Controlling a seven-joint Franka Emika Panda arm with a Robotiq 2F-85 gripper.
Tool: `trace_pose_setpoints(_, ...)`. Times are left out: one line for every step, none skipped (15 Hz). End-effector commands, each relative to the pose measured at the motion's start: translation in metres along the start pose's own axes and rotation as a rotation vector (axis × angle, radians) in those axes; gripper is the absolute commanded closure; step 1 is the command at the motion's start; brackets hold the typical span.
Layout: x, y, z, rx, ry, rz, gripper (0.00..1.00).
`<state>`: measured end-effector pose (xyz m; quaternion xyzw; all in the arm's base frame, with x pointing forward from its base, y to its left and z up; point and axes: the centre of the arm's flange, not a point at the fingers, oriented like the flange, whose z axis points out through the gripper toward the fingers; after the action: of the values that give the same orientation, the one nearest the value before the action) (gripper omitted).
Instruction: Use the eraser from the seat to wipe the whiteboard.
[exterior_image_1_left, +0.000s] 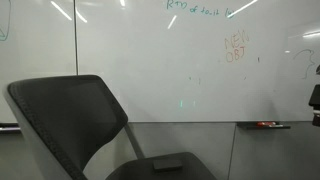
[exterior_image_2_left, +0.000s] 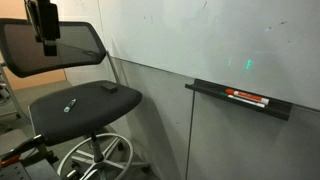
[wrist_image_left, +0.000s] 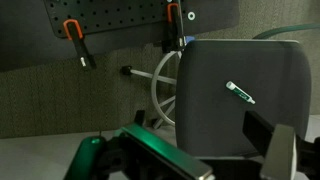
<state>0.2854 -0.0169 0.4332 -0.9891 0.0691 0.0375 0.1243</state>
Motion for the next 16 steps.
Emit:
trace_pose_setpoints(0.000, 0.000, 0.000, 0.000, 0.001, 0.000, 0.00)
trace_pose_setpoints(0.000, 0.000, 0.000, 0.000, 0.001, 0.000, 0.00)
trace_pose_setpoints(0.000, 0.000, 0.000, 0.000, 0.001, 0.000, 0.00)
trace_pose_setpoints(0.000, 0.000, 0.000, 0.000, 0.001, 0.000, 0.00)
trace_pose_setpoints(0.000, 0.000, 0.000, 0.000, 0.001, 0.000, 0.00)
trace_pose_setpoints(0.000, 0.000, 0.000, 0.000, 0.001, 0.000, 0.00)
trace_pose_setpoints(0.000, 0.000, 0.000, 0.000, 0.001, 0.000, 0.00)
trace_pose_setpoints(0.000, 0.000, 0.000, 0.000, 0.001, 0.000, 0.00)
trace_pose_setpoints(0.000, 0.000, 0.000, 0.000, 0.001, 0.000, 0.00)
trace_pose_setpoints(0.000, 0.000, 0.000, 0.000, 0.001, 0.000, 0.00)
trace_pose_setpoints(0.000, 0.000, 0.000, 0.000, 0.001, 0.000, 0.00)
trace_pose_setpoints(0.000, 0.000, 0.000, 0.000, 0.001, 0.000, 0.00)
trace_pose_setpoints(0.001, -0.001, 0.000, -0.003, 0.000, -0.007, 0.00)
trace_pose_setpoints(0.003, -0.003, 0.001, -0.010, -0.009, -0.025, 0.00)
trace_pose_setpoints(0.005, -0.006, 0.004, -0.022, -0.019, -0.053, 0.00)
trace_pose_setpoints(0.009, -0.011, 0.007, -0.038, -0.039, -0.100, 0.00)
